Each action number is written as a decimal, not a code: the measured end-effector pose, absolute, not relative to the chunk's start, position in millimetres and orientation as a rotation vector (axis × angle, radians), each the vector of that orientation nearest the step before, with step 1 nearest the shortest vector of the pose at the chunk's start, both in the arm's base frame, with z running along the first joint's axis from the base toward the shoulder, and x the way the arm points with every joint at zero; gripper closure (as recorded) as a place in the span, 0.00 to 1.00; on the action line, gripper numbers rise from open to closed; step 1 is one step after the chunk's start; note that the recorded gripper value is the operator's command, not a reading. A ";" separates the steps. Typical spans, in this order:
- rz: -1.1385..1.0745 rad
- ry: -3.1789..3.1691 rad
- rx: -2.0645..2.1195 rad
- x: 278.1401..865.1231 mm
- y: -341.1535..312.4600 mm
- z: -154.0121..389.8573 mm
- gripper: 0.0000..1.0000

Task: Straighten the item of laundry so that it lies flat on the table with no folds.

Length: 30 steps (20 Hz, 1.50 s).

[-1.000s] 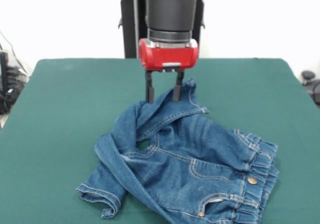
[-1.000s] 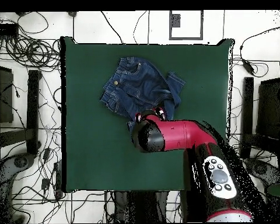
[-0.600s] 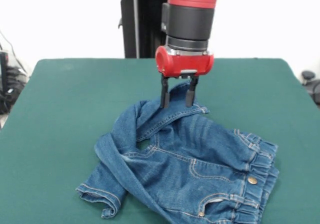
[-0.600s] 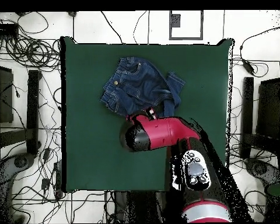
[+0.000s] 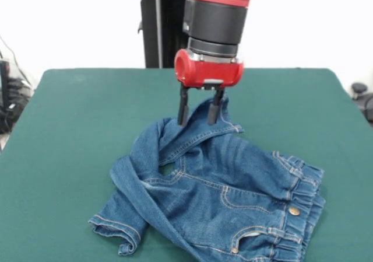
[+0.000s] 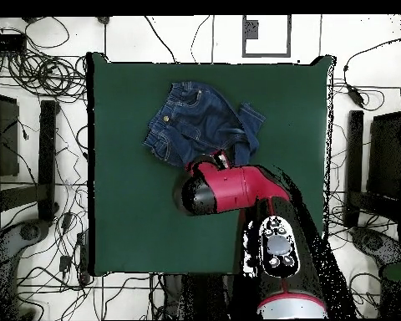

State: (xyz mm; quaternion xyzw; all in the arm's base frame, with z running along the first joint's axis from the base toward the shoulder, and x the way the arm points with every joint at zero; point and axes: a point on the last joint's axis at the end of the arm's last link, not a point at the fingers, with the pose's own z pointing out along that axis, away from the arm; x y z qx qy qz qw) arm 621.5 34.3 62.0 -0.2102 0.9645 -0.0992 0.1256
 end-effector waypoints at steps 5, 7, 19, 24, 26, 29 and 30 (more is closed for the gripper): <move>-0.301 2.828 -0.549 625.0 6.1 64.3 0.00; -0.307 2.829 -0.521 628.0 -6.1 65.0 0.00; -0.296 2.872 -0.433 634.9 -46.9 30.7 0.00; -0.271 2.906 -0.417 626.4 -52.1 11.7 0.00; -0.260 2.922 -0.410 621.8 -54.1 3.0 0.00; -0.255 2.929 -0.407 619.8 -55.0 -0.6 0.00; -0.255 2.929 -0.407 619.7 -55.0 -0.7 0.00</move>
